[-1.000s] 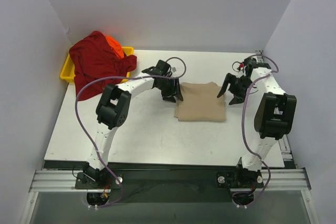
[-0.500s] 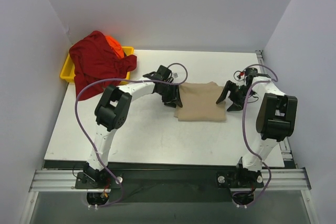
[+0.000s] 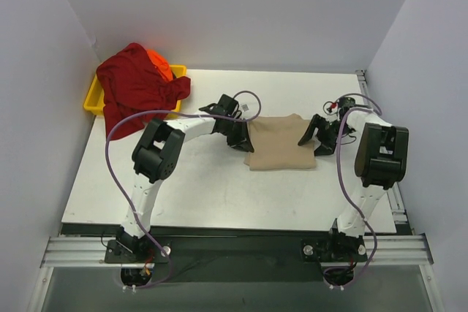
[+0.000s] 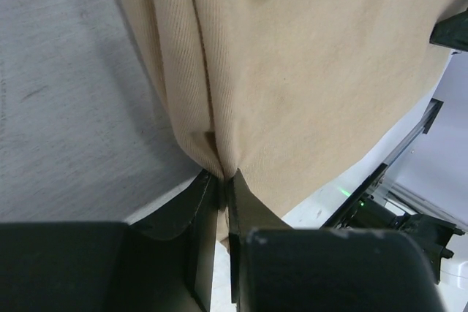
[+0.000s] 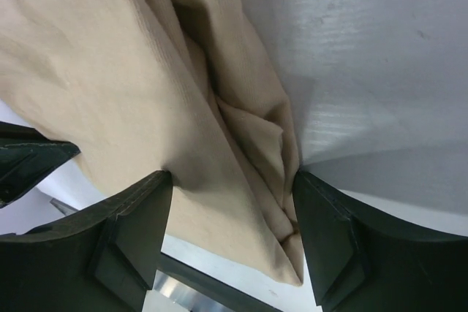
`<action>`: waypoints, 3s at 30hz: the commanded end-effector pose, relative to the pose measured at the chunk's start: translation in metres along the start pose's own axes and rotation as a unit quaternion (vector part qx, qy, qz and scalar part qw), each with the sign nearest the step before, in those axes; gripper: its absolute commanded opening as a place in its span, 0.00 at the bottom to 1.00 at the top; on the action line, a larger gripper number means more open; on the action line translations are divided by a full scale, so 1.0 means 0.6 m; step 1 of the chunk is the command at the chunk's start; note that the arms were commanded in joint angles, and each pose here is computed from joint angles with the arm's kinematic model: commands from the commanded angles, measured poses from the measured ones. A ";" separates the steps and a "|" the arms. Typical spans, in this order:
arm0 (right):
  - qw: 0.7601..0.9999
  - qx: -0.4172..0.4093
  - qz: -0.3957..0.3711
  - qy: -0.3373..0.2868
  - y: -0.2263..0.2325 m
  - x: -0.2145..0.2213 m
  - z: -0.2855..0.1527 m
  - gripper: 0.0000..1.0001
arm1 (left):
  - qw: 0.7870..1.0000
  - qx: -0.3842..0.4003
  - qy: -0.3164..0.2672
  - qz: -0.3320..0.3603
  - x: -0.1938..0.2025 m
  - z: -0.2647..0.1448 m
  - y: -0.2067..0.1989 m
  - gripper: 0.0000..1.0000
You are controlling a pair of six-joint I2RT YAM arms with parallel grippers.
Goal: Fold and stack the t-shirts
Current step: Put the neatly folded tshirt into the corner of the board with the right arm
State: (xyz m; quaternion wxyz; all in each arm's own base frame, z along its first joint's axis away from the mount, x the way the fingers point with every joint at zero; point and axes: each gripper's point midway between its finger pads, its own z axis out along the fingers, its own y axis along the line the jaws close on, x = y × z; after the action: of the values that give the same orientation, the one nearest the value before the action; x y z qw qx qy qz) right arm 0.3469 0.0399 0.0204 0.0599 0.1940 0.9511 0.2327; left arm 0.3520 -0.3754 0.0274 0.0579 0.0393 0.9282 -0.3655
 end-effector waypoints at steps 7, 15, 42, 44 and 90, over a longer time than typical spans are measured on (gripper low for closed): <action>0.998 0.011 -0.053 0.018 0.034 0.003 0.049 0.57 | 0.999 0.045 -0.003 0.017 -0.009 0.008 -0.034 0.06; 0.993 0.093 -0.064 -0.023 0.011 -0.028 0.024 0.33 | 0.999 0.040 -0.015 0.023 -0.018 0.003 -0.038 0.27; 0.943 0.313 -0.002 -0.117 -0.124 -0.262 -0.063 0.00 | 0.988 -0.019 -0.130 0.083 -0.082 -0.151 -0.037 0.49; 0.941 0.313 0.018 -0.129 -0.138 -0.282 -0.070 0.00 | 0.986 -0.028 -0.139 0.085 -0.084 -0.160 -0.032 0.49; 0.895 0.286 -0.004 -0.341 -0.042 -0.173 -0.290 0.97 | 0.942 -0.110 -0.306 0.084 -0.070 -0.319 0.005 0.51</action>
State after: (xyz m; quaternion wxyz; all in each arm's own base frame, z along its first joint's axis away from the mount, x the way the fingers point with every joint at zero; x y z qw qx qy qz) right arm 0.4088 -0.1184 0.1637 0.3030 0.2744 0.8979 -0.1632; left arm 0.3685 -0.2510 0.1331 0.3020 0.0076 0.9194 -0.2520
